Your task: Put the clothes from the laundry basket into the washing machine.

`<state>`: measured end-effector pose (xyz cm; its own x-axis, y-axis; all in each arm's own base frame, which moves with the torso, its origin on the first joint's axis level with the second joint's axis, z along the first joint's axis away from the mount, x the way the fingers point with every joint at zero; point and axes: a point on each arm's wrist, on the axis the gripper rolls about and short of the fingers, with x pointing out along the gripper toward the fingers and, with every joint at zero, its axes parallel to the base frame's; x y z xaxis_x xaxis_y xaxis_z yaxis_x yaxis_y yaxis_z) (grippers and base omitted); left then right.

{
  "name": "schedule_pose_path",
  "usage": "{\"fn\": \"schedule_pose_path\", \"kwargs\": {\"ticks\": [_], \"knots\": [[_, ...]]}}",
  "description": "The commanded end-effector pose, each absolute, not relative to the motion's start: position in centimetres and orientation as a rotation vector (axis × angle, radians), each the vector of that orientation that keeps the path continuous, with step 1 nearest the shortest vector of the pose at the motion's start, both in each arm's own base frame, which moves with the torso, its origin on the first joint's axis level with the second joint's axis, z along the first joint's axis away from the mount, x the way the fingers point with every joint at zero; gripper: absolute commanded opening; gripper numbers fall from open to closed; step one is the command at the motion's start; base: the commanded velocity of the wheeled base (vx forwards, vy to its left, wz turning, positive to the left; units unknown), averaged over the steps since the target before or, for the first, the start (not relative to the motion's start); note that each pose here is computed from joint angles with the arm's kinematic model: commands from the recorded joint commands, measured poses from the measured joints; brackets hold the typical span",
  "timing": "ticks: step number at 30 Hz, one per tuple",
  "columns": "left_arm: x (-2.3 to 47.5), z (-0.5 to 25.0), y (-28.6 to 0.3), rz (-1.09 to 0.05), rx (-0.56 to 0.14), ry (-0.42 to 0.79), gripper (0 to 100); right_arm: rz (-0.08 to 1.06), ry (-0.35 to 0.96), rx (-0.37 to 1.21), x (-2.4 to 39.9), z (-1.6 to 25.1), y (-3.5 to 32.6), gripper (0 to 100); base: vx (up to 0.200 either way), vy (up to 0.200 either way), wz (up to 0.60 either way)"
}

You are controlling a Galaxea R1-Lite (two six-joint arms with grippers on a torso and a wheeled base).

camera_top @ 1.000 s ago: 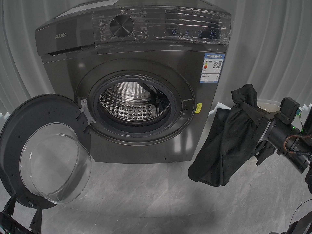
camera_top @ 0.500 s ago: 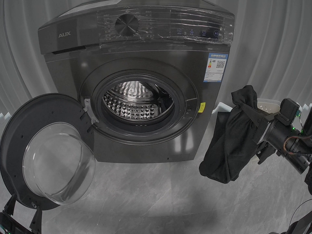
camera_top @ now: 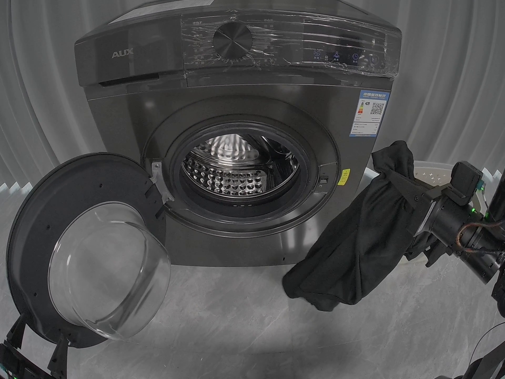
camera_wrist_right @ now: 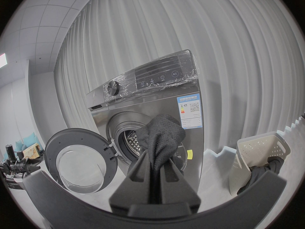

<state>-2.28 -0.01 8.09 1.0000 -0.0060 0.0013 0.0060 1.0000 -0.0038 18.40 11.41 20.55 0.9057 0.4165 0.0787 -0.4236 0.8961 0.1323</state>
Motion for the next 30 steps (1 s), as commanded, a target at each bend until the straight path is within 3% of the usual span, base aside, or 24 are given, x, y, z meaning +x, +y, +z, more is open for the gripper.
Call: {"fn": "schedule_pose_path", "kwargs": {"ticks": [1, 16, 20, 23, 24, 25, 26, 30], "knots": [[-2.3, 7.6, 0.0, -0.006, -0.003, -0.003, 100, 0.474, -0.037, 0.146, 17.9, 20.3, 12.1, 0, 0.000, 0.000, 0.00], [-2.3, 7.6, 0.0, -0.005, 0.005, -0.005, 100, 0.563, 0.001, 0.132, 19.6, 19.1, 15.8, 0, 0.000, 0.000, 0.00], [-2.3, 7.7, 0.0, -0.004, 0.037, -0.014, 100, 0.579, 0.010, 0.131, 20.0, 18.7, 16.7, 0, 0.000, 0.000, 0.00], [-2.6, 9.0, 0.0, -0.022, 0.027, -0.056, 100, 0.589, 0.021, 0.129, 20.2, 18.4, 17.3, 0, 0.000, 0.000, 0.00], [-3.2, 11.7, -0.1, -0.052, 0.024, -0.113, 100, 0.594, 0.027, 0.127, 20.6, 18.1, 17.8, 0, 0.000, 0.000, 0.00], [-3.3, 12.1, -0.1, -0.057, 0.024, -0.114, 100, 0.594, 0.027, 0.127, 20.8, 18.1, 17.9, 0, 0.000, 0.000, 0.00], [-2.7, 13.3, -0.2, -0.099, 0.029, -0.072, 100, 0.600, 0.015, 0.132, 21.4, 18.0, 18.5, 0, 0.000, 0.000, 0.00], [-0.5, 14.0, -0.4, -0.216, 0.038, 0.064, 100, 0.629, -0.036, 0.170, 22.6, 18.1, 20.5, 0, 0.000, 0.000, 0.00]]}}
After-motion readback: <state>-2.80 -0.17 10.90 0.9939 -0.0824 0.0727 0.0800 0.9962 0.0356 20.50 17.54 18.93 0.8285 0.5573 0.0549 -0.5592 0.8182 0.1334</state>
